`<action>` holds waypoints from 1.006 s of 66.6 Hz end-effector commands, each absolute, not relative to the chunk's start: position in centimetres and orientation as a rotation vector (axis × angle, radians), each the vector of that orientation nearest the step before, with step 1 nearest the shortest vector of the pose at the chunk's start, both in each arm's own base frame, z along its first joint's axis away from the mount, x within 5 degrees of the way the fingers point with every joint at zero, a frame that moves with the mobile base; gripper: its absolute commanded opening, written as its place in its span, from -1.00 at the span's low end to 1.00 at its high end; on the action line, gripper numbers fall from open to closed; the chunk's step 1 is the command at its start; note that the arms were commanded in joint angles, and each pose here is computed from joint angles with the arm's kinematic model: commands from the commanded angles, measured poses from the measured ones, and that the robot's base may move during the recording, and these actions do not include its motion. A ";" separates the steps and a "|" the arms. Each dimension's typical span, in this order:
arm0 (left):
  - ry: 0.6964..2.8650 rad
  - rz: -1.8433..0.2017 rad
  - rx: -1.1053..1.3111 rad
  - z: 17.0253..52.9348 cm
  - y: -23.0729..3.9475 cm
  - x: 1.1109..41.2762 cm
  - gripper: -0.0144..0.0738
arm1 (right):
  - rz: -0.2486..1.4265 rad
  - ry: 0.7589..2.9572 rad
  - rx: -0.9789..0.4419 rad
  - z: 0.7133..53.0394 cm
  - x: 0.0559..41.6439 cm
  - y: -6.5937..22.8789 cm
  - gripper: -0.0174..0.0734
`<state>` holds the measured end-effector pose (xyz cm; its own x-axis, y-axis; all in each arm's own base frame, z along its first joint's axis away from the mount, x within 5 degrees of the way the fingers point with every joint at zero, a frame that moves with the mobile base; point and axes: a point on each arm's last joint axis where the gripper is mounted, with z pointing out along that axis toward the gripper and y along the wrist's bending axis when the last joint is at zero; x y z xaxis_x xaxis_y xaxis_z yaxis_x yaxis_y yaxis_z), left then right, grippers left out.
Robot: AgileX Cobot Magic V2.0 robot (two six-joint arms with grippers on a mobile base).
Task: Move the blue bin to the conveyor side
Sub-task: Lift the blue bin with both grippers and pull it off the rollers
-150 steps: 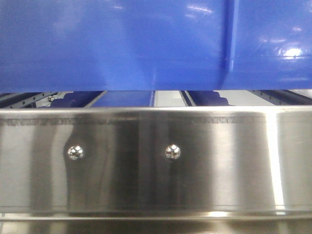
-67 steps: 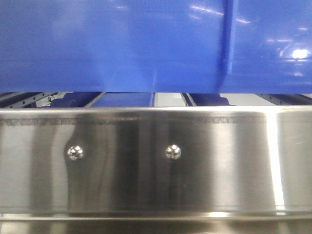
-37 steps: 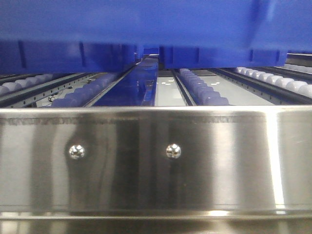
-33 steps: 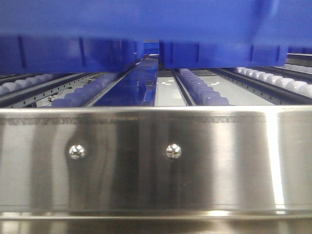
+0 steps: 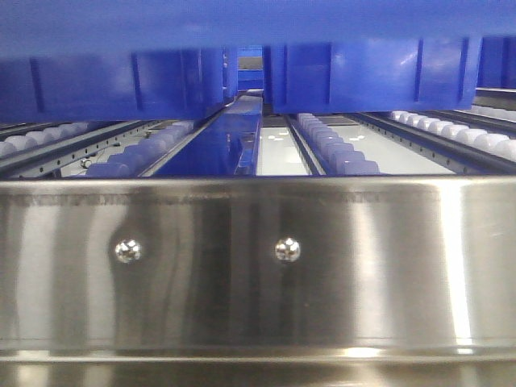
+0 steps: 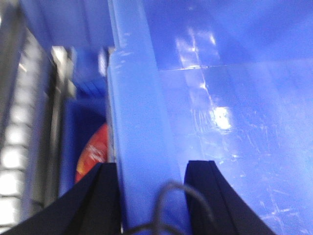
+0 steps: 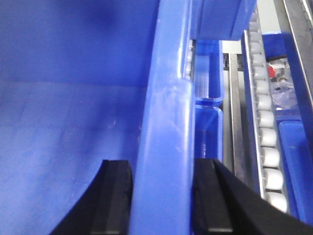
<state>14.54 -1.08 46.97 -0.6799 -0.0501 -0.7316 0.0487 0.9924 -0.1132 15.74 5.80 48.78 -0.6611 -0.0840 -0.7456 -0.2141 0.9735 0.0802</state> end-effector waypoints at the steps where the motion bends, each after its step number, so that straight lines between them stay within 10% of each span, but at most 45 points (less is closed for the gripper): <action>1: 2.196 -0.141 0.022 48.1 -1.0 14.4 -0.69 | 0.144 2.148 -0.208 50.3 15.4 5.0 -0.79; 67: 2.237 -0.025 0.177 47.5 -2.2 19.2 -0.71 | 0.158 2.092 -0.220 50.0 18.5 6.3 -0.79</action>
<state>19.12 -1.49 45.58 -0.7093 0.0800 -0.7004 0.1057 0.9944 0.0066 18.52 6.71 48.31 -0.6293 -0.0911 -0.7718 -0.2105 0.9760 0.0565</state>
